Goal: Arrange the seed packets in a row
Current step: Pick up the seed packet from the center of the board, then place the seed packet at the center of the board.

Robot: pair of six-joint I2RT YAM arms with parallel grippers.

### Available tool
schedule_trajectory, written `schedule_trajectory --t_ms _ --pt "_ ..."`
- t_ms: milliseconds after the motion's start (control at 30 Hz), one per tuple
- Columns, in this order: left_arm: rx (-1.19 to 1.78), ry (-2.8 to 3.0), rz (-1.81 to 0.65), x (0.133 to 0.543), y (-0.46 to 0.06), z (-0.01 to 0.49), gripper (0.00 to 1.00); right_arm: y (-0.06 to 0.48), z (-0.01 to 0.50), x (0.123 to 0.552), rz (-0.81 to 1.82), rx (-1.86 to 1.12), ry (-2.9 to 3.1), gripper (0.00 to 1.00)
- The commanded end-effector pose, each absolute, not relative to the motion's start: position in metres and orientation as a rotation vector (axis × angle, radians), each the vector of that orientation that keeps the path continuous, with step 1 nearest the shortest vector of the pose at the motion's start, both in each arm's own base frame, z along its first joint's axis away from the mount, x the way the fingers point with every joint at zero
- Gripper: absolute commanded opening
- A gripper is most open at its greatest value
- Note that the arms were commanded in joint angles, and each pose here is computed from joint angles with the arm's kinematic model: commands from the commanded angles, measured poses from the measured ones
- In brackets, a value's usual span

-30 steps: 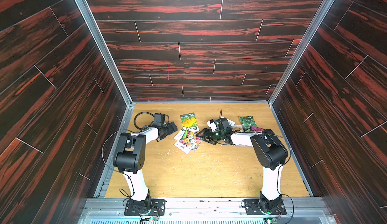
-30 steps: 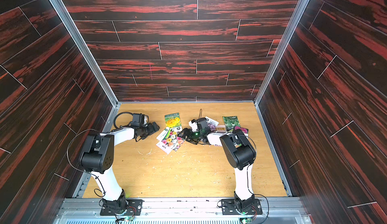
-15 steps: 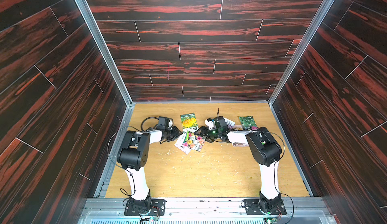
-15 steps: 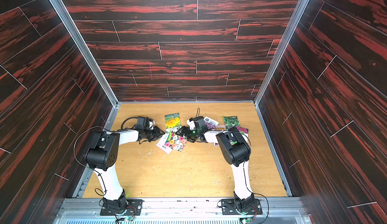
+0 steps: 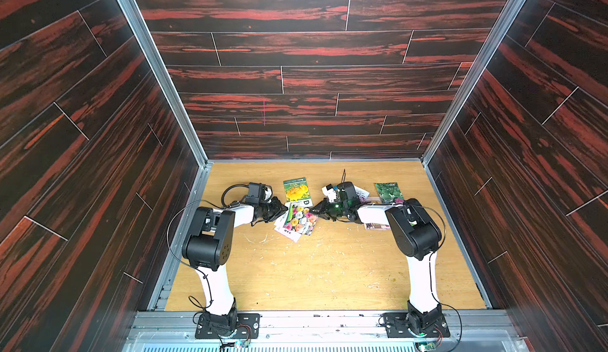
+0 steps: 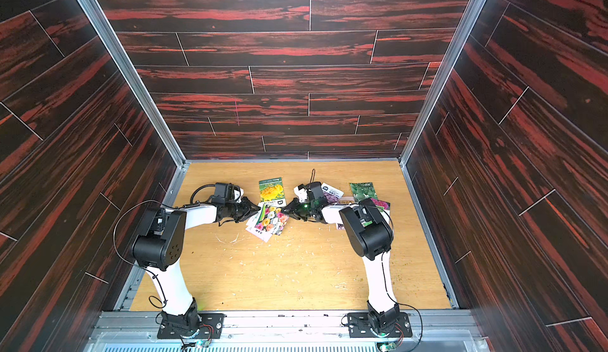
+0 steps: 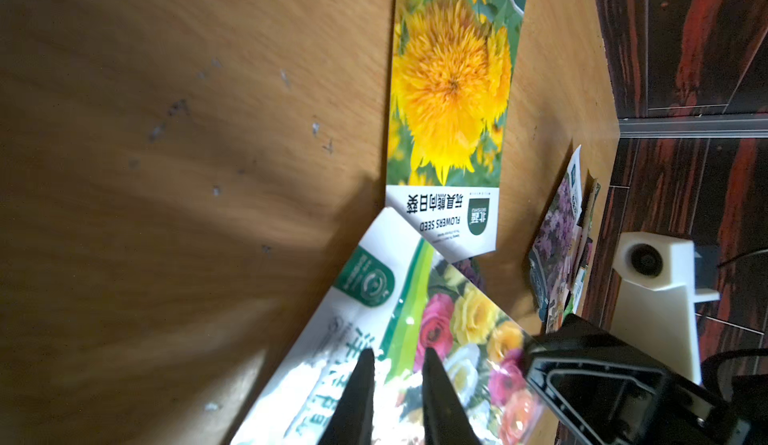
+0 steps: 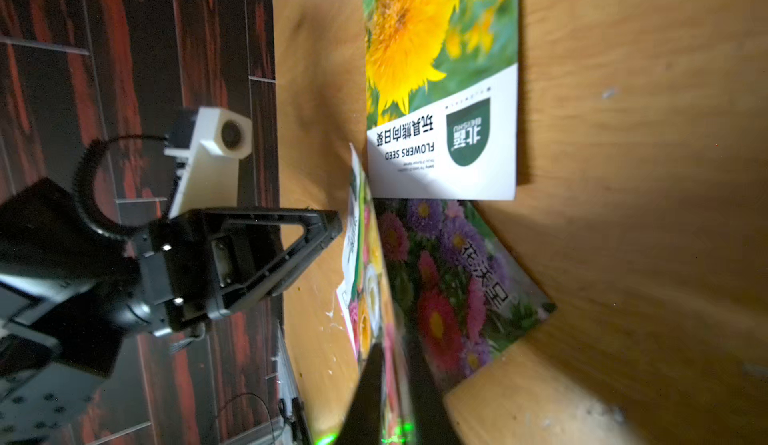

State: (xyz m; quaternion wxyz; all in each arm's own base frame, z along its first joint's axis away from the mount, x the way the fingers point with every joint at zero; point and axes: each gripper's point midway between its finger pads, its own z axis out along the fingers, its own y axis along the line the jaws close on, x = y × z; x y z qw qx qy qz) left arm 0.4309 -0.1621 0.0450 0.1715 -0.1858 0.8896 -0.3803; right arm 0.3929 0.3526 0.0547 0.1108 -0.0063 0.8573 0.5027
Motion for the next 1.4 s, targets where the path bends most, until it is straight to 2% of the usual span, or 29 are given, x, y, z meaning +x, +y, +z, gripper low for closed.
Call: schedule_trajectory --t_ms 0,167,267,367,433,567,733,900,1033,1133,1200,1300,1367 --pt "-0.513 2.514 -1.073 0.429 -0.162 0.06 0.31 0.353 0.063 0.386 1.523 -0.064 2.504 0.0" --pt "-0.397 2.561 -0.97 0.419 -0.155 0.095 0.48 0.34 0.092 0.381 1.623 -0.253 2.412 0.0" --pt "-0.329 2.571 -0.885 0.41 -0.146 0.128 0.66 0.333 0.117 0.369 1.821 -0.424 2.331 0.0" --pt "-0.202 2.521 -0.89 0.405 -0.147 0.166 0.86 0.329 0.129 0.351 1.9 -0.592 2.306 0.0" --pt "-0.042 2.492 -0.933 0.403 -0.156 0.181 0.91 0.327 0.135 0.342 1.9 -0.692 2.28 0.0" --pt "0.22 2.599 -1.061 0.38 -0.168 0.178 0.91 0.324 0.152 0.333 1.975 -0.761 2.211 0.0" --pt "0.278 2.596 -1.219 0.377 -0.18 0.17 0.91 0.322 0.165 0.326 2.006 -0.804 2.159 0.0" --pt "0.36 2.518 -1.36 0.368 -0.194 0.187 0.9 0.321 0.17 0.323 2.035 -0.825 2.132 0.0" --pt "0.406 2.53 -1.367 0.358 -0.207 0.184 0.9 0.322 0.17 0.325 2.037 -0.825 2.127 0.0" --pt "0.445 2.543 -1.397 0.348 -0.22 0.181 0.85 0.323 0.17 0.326 2.036 -0.823 2.129 0.0" --pt "0.487 2.571 -1.379 0.339 -0.225 0.176 0.79 0.323 0.172 0.327 2.031 -0.826 2.123 0.0" --pt "0.527 2.583 -1.393 0.331 -0.234 0.174 0.51 0.323 0.174 0.329 2.022 -0.829 2.116 0.0" --pt "0.539 2.587 -1.402 0.329 -0.236 0.174 0.37 0.322 0.176 0.33 2.022 -0.828 2.11 0.0"
